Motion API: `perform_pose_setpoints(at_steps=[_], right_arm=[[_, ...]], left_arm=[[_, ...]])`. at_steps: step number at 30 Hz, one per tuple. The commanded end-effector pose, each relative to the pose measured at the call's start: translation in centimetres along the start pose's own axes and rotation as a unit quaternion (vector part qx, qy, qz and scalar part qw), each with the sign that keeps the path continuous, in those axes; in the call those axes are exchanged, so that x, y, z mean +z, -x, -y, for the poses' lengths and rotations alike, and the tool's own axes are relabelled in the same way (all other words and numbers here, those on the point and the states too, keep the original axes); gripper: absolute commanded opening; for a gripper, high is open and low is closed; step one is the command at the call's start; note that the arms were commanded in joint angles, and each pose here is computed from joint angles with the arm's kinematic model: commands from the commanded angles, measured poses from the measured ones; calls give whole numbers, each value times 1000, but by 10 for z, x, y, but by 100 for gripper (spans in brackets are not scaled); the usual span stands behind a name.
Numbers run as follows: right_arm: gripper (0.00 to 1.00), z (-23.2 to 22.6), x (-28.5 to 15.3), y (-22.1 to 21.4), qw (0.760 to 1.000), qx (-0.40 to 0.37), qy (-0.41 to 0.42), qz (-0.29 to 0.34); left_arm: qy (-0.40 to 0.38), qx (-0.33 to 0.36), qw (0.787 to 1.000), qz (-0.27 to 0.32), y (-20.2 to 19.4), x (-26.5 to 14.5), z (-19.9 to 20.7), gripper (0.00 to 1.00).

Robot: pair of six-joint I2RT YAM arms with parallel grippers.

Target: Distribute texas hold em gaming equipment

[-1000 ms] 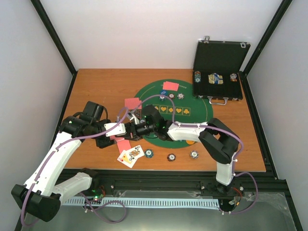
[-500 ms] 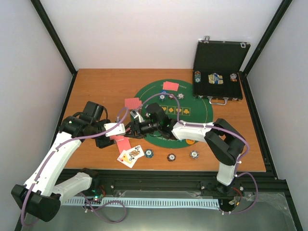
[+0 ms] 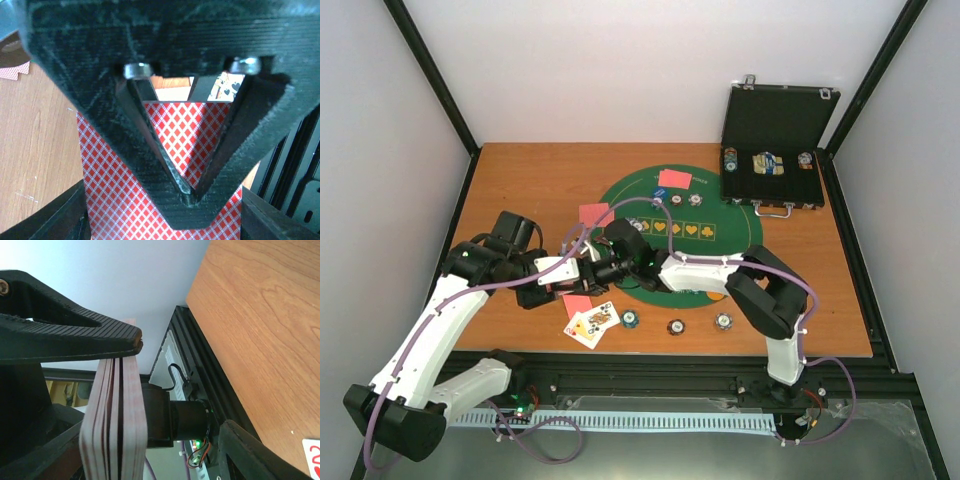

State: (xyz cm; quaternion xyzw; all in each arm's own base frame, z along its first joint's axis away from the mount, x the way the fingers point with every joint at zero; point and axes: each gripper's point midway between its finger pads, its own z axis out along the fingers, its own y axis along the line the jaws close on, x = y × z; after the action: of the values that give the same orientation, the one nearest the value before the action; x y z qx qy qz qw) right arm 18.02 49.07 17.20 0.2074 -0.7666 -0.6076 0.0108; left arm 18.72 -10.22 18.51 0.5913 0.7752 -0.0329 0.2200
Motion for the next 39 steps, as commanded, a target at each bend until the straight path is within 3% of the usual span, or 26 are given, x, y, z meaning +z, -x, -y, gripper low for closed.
perform_pose_setpoints(at_steps=[1, 11, 25, 32, 39], right_arm=[[62, 8, 11, -1, 1000, 14, 11, -10], [51, 30, -14, 1, 999, 36, -10, 8], [46, 40, -36, -5, 999, 37, -33, 22], [31, 41, -41, -8, 998, 34, -47, 22], [33, 42, -50, -10, 997, 29, -64, 25]], left_arm=[[25, 13, 999, 21, 10, -13, -7, 28], [27, 16, 999, 25, 11, -16, -6, 28], [25, 15, 999, 29, 14, -17, -8, 28], [27, 17, 999, 23, 10, -14, -8, 28], [26, 18, 999, 25, 11, -16, -7, 28]])
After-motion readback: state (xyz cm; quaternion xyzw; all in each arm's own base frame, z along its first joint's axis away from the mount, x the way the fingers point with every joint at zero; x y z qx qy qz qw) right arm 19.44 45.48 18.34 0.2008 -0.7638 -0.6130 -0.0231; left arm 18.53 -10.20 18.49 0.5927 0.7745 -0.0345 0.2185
